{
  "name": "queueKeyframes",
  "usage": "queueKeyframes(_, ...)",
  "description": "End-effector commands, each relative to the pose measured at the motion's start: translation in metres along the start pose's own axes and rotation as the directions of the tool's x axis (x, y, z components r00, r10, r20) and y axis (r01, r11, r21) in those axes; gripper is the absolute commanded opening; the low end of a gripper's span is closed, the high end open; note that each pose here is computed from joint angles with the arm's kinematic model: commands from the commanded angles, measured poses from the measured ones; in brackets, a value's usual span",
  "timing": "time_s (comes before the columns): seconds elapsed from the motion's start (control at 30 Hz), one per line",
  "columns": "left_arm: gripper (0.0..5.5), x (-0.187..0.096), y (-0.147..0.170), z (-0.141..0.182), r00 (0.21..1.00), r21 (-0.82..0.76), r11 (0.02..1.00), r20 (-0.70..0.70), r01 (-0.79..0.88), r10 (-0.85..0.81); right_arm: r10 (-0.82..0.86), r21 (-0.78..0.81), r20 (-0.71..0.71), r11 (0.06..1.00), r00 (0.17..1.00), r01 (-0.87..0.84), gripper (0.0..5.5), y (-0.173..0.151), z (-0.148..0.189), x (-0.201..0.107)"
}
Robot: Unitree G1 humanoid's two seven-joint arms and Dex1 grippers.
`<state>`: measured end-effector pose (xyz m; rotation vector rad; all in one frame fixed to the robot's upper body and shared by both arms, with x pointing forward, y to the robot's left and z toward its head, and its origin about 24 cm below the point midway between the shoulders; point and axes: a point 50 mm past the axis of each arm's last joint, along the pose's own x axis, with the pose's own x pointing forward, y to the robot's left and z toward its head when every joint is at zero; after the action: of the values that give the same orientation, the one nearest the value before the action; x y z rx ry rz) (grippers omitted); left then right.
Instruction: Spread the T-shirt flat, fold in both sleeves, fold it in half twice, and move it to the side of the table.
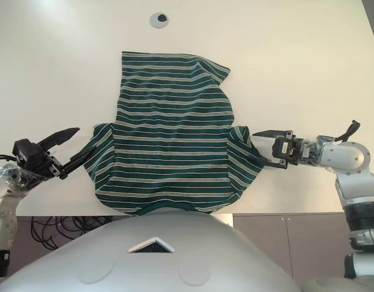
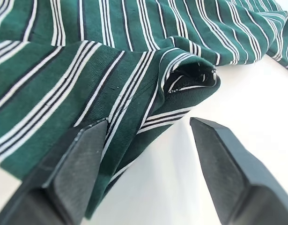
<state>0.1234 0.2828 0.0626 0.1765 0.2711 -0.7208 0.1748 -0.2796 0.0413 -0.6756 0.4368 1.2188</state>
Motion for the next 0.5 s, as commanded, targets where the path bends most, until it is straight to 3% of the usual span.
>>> queueKeyframes(0.03, 2.98, -0.009, -0.001, -0.01, 0.998, -0.087, 0.996, -0.049, -0.028, 0.024, 0.02, 0.072, -0.067, 0.997, 0.998, -0.015, 3.23, 0.007, -0.012, -0.011)
queueKeyframes(0.17, 2.98, -0.017, -0.01, -0.027, 0.992, -0.247, 0.968, -0.127, -0.031, -0.001, -0.015, 0.09, 0.077, 0.996, 0.997, 0.008, 3.23, 0.003, 0.011, -0.015)
queueKeyframes(0.37, 2.98, -0.017, -0.011, -0.042, 0.976, -0.476, 0.875, -0.217, -0.091, -0.017, -0.046, 0.089, 0.105, 0.995, 0.993, 0.036, 3.23, 0.008, 0.019, -0.017)
queueKeyframes(0.5, 2.98, -0.011, -0.016, -0.05, 0.958, -0.515, 0.85, -0.283, -0.109, -0.048, -0.048, 0.088, 0.122, 0.995, 0.991, 0.037, 3.23, 0.014, 0.021, -0.015)
